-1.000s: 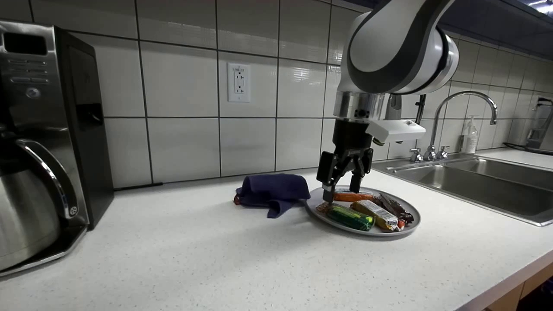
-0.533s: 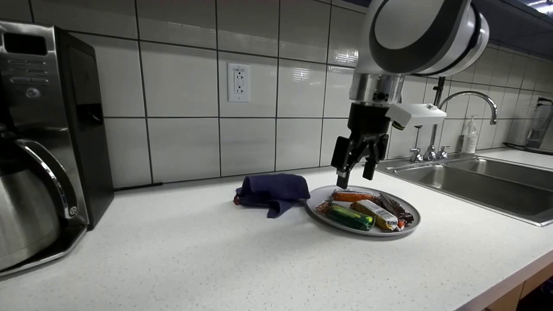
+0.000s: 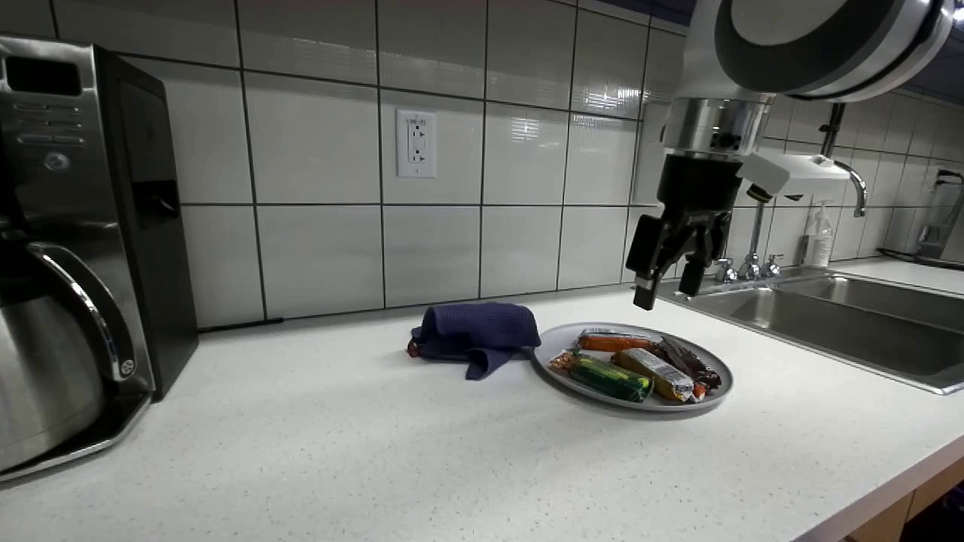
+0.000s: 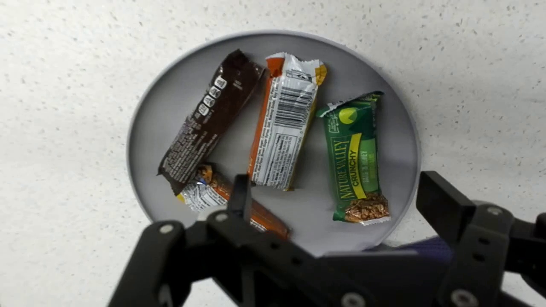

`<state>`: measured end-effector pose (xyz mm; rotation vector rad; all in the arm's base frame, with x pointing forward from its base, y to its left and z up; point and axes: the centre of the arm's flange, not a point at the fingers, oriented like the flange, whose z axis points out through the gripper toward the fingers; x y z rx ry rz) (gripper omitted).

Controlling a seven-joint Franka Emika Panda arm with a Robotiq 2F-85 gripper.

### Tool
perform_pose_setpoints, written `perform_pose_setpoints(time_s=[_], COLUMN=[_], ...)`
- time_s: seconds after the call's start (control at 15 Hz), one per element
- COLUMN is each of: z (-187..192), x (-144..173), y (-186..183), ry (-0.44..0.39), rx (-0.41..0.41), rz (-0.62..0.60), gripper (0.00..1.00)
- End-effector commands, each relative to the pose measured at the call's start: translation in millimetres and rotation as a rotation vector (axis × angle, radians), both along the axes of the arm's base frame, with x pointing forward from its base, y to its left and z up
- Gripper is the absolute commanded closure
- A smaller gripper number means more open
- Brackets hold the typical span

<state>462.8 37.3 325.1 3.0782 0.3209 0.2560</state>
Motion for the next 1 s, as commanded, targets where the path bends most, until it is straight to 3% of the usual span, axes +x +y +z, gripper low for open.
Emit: perform_pose_setpoints(time_s=[0.0, 0.33, 0.4, 0.93], z=[19, 24, 15, 15], x=[-31, -46, -28, -35], y=[-21, -39, -33, -35], ry=[-0.023, -0.022, -0.027, -0.026], rx=[-0.033, -0.024, -0.019, -0.018], rz=[-0.034, -0.037, -0.044, -0.049], gripper=[0.00, 0.00, 0.00, 0.00])
